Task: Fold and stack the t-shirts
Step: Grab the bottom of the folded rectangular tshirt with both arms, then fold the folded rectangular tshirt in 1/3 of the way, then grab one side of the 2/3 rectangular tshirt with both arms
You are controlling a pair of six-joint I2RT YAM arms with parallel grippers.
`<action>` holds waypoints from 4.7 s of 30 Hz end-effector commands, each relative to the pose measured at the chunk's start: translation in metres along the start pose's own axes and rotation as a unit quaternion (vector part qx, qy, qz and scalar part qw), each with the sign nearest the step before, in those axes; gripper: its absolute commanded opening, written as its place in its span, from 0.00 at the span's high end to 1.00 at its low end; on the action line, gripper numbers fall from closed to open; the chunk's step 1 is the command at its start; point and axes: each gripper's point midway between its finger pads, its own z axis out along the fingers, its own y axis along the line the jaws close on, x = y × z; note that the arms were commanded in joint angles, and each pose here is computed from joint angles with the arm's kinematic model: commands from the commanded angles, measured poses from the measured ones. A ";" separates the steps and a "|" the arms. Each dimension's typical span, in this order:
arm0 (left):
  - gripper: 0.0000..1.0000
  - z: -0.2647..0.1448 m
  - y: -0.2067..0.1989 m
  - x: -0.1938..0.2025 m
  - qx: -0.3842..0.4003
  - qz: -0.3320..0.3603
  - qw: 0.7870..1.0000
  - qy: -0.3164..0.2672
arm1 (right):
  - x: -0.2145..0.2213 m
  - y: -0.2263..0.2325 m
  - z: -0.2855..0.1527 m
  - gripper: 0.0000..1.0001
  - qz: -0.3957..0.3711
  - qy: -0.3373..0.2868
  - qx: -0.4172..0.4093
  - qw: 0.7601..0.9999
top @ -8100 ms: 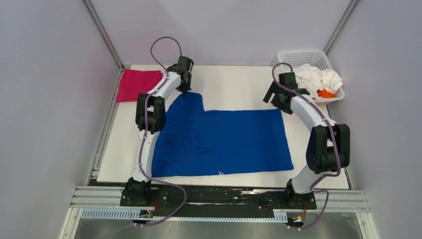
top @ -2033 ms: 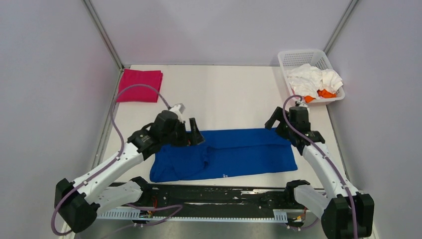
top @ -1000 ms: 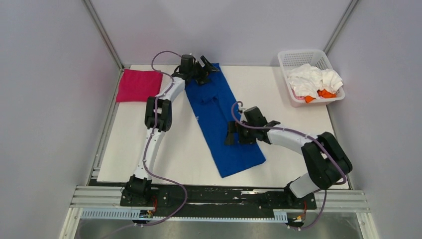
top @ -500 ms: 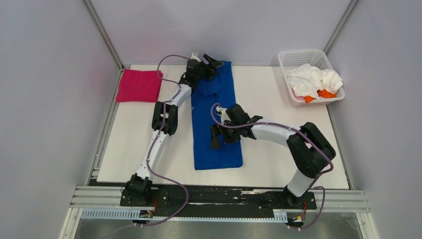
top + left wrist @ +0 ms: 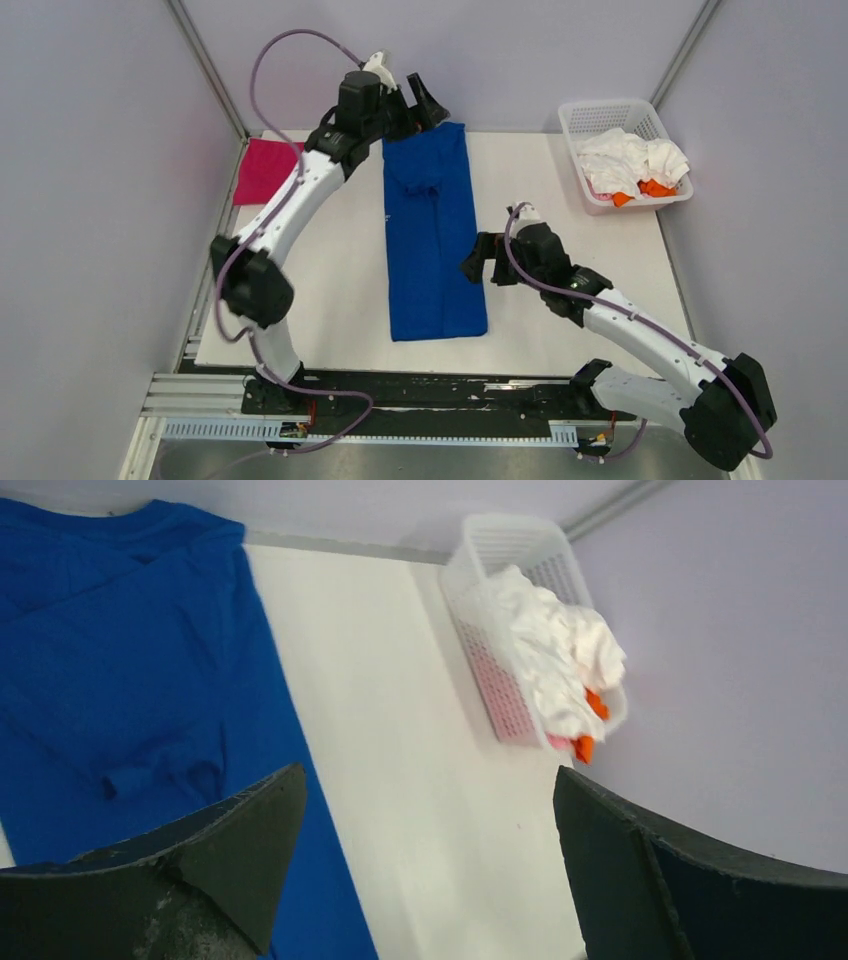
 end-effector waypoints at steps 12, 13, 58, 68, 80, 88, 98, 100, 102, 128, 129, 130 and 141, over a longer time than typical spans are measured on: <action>0.00 -0.214 0.111 0.315 -0.190 0.005 0.937 0.292 | 0.102 -0.034 -0.013 0.06 0.095 0.131 0.006 0.987; 0.00 -0.219 0.112 0.323 -0.192 0.004 0.934 0.302 | 0.106 -0.036 -0.011 0.09 0.100 0.140 0.012 0.985; 1.00 -0.239 0.090 0.356 -0.158 0.011 0.923 0.351 | 0.107 -0.023 -0.014 1.00 0.077 0.132 -0.044 0.987; 1.00 -0.160 0.102 0.257 -0.156 0.003 0.964 0.214 | -0.004 -0.018 0.038 1.00 0.074 0.038 -0.025 0.996; 1.00 -0.100 0.146 0.192 -0.193 0.010 0.964 0.183 | -0.064 -0.054 0.100 1.00 0.108 0.037 0.000 0.993; 1.00 -0.069 0.161 0.158 -0.198 0.024 0.965 0.169 | -0.084 -0.069 0.133 1.00 0.090 0.042 0.004 0.995; 0.96 -0.043 0.189 0.159 -0.216 0.033 0.955 0.201 | -0.100 -0.093 0.158 1.00 0.096 0.040 0.022 0.994; 0.95 -0.039 0.193 0.160 -0.218 0.031 0.954 0.205 | -0.100 -0.098 0.162 1.00 0.100 0.041 0.028 0.994; 0.93 -0.035 0.196 0.161 -0.219 0.030 0.953 0.207 | -0.100 -0.103 0.165 1.00 0.104 0.041 0.035 0.993; 0.00 -0.087 0.164 0.145 -0.163 -0.003 0.973 0.165 | -0.087 -0.091 0.114 0.00 0.107 0.030 0.026 0.993; 0.00 -0.089 0.158 0.147 -0.148 -0.007 0.975 0.164 | -0.078 -0.088 0.108 0.00 0.112 0.038 0.021 0.993; 0.00 -0.095 0.156 0.154 -0.141 -0.011 0.975 0.169 | -0.070 -0.083 0.103 0.00 0.114 0.045 0.013 0.992; 0.05 -0.134 0.180 0.235 -0.174 -0.065 0.957 0.223 | 0.015 -0.084 0.083 0.15 0.143 0.119 0.026 0.982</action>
